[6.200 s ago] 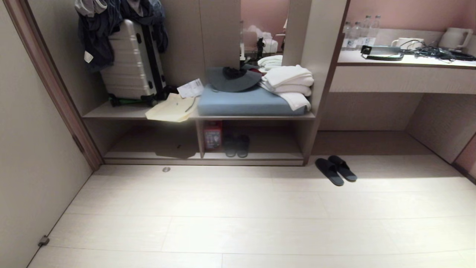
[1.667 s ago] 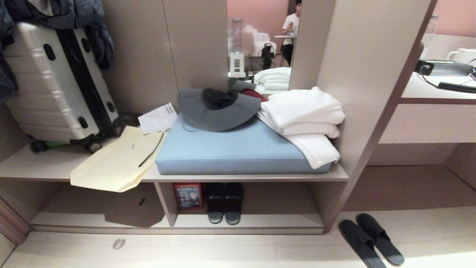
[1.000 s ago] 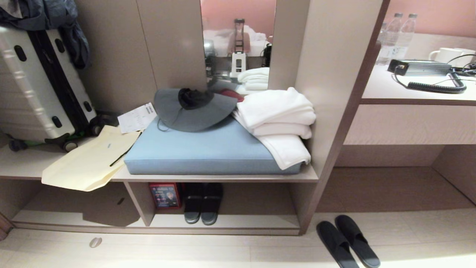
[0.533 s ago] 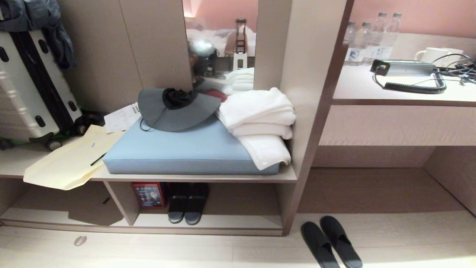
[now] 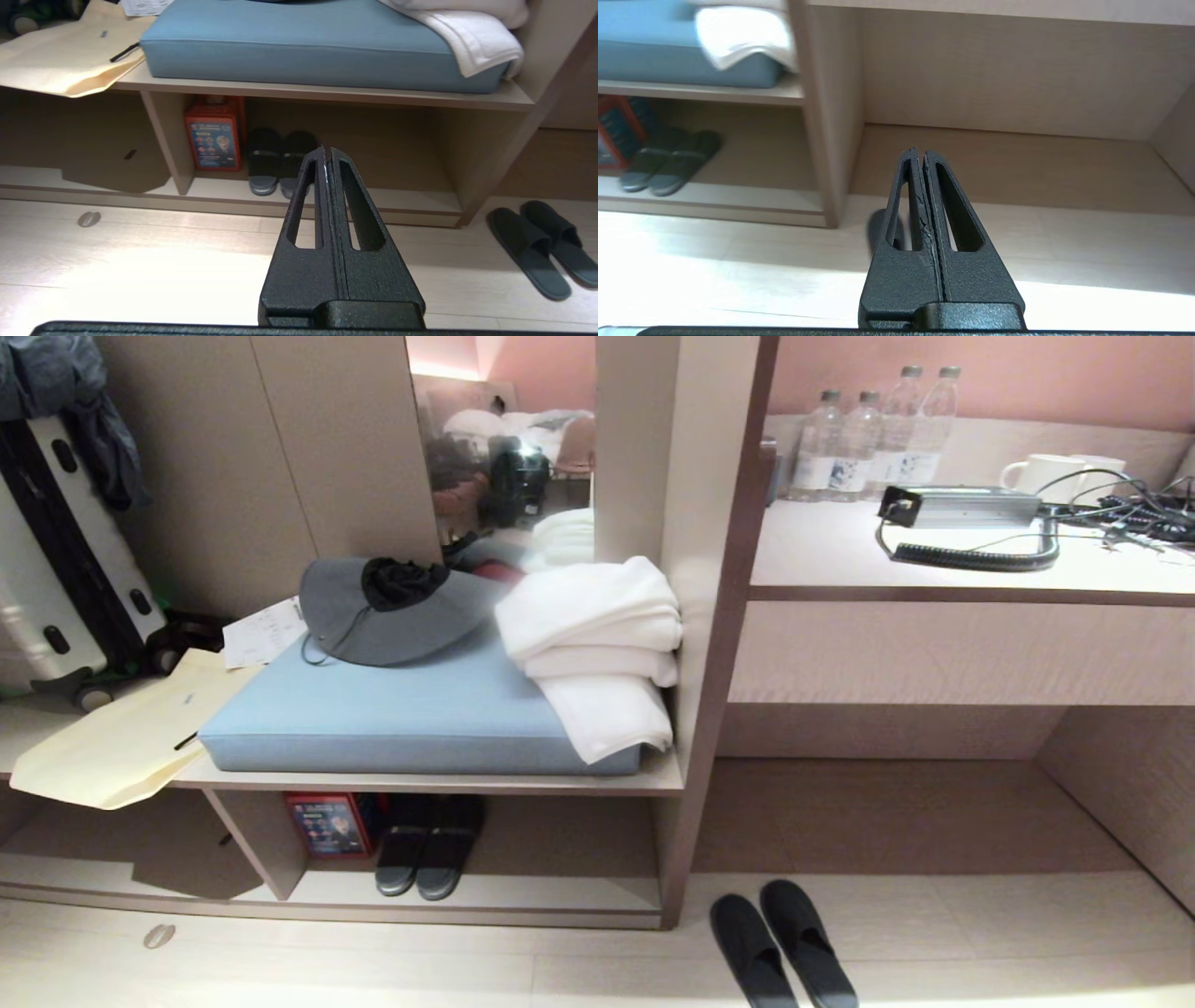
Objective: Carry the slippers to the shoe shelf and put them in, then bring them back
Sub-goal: Pick up the slippers on the floor
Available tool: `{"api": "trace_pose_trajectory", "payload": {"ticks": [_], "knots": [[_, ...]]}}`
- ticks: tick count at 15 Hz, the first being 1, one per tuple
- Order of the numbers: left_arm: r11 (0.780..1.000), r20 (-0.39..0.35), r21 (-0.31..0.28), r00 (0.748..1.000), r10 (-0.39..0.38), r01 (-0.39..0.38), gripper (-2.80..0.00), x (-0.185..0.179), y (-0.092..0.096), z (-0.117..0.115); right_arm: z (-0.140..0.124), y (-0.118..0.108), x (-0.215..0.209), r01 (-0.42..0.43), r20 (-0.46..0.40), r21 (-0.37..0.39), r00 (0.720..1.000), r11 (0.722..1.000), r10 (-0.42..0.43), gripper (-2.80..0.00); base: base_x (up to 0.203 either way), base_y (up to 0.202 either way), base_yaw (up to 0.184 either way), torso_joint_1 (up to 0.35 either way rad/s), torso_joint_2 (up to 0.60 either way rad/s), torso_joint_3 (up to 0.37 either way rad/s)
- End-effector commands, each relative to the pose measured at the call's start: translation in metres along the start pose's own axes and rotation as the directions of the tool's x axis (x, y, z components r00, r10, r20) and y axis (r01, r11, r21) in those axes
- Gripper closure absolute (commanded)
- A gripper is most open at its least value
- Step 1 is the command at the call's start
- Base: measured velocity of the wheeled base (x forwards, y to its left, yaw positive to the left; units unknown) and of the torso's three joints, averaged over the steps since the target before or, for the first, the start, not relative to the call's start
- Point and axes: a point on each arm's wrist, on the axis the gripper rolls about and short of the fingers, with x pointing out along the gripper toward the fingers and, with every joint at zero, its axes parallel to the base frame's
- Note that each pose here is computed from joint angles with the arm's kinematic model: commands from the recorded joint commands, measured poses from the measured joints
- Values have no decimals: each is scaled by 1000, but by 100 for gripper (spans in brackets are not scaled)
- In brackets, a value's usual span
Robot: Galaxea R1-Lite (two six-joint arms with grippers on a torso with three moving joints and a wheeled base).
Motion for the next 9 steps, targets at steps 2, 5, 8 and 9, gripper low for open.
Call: {"api": "trace_pose_trajectory", "payload": {"ticks": [2, 5, 8, 9], "knots": [[1000, 1, 2, 1000, 0, 0, 0, 0, 0, 0, 0, 0, 0, -1, 0, 0, 1000, 1000, 1, 0, 0, -188, 3, 5, 1, 5], [1000, 1, -2, 1000, 0, 0, 0, 0, 0, 0, 0, 0, 0, -1, 0, -2, 1000, 1000, 1, 0, 0, -88, 1, 2, 3, 2], [1000, 0, 1, 1000, 0, 0, 0, 0, 0, 0, 0, 0, 0, -1, 2, -2, 1000, 1000, 1, 0, 0, 0, 0, -1, 4, -9], [1000, -2, 2, 1000, 0, 0, 0, 0, 0, -1, 0, 0, 0, -1, 2, -2, 1000, 1000, 1, 0, 0, 0, 0, -1, 5, -107]]}}
